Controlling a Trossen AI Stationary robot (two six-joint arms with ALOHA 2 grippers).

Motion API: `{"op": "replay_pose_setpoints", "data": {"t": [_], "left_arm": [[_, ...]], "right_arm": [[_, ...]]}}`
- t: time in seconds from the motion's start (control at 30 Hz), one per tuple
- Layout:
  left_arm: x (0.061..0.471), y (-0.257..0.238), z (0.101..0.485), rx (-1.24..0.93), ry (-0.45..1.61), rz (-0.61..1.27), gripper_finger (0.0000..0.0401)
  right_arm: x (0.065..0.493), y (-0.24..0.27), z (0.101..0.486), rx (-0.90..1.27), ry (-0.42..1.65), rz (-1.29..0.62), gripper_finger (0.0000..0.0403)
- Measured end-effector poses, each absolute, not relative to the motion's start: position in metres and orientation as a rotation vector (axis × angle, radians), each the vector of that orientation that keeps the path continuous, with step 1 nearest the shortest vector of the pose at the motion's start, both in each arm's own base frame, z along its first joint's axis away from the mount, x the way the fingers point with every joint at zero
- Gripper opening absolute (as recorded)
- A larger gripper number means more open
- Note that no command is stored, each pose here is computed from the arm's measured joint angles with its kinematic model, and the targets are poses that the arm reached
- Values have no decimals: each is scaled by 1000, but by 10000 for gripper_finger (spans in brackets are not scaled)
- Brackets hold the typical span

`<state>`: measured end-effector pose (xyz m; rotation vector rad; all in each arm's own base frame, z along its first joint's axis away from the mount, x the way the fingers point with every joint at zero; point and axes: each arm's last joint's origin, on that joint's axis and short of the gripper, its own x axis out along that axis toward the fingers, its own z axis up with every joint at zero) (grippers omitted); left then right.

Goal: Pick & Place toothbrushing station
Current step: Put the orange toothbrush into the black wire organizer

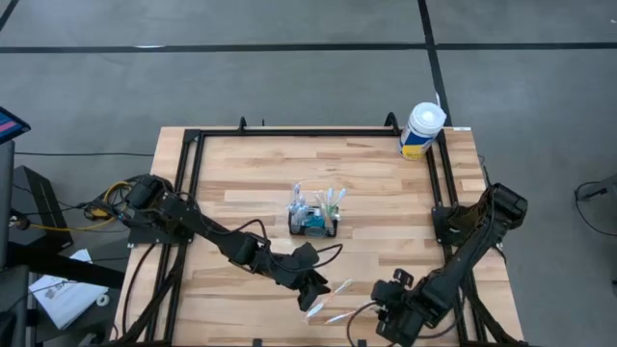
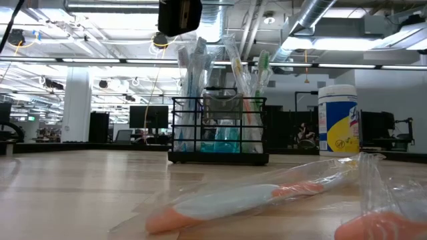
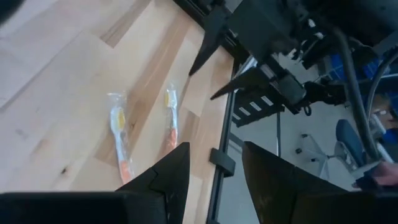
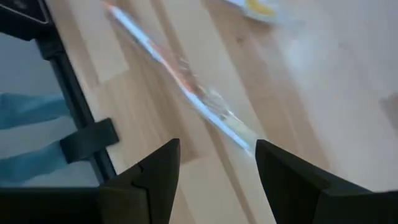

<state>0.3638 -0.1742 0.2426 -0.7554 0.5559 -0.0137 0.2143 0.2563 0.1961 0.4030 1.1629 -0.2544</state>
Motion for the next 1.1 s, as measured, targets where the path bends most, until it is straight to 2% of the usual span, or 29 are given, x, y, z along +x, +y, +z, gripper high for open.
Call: {"op": "replay_pose_setpoints", "data": {"t": [0.17, 0.5, 0.63, 0.83, 1.1], "left_arm": [[366, -170, 242, -722, 574, -54, 142], [367, -167, 242, -679, 576, -73, 142], [367, -167, 242, -678, 576, -73, 142], [367, -167, 242, -671, 574, -74, 142], [368, -165, 243, -657, 543, -19, 142]], "right_arm": [[230, 255, 189, 480, 1133, -128, 200], [228, 240, 164, 481, 1233, -104, 200], [218, 236, 153, 406, 1292, -72, 200], [214, 234, 150, 256, 1388, 148, 200], [222, 227, 150, 171, 1405, 276, 188]]}}
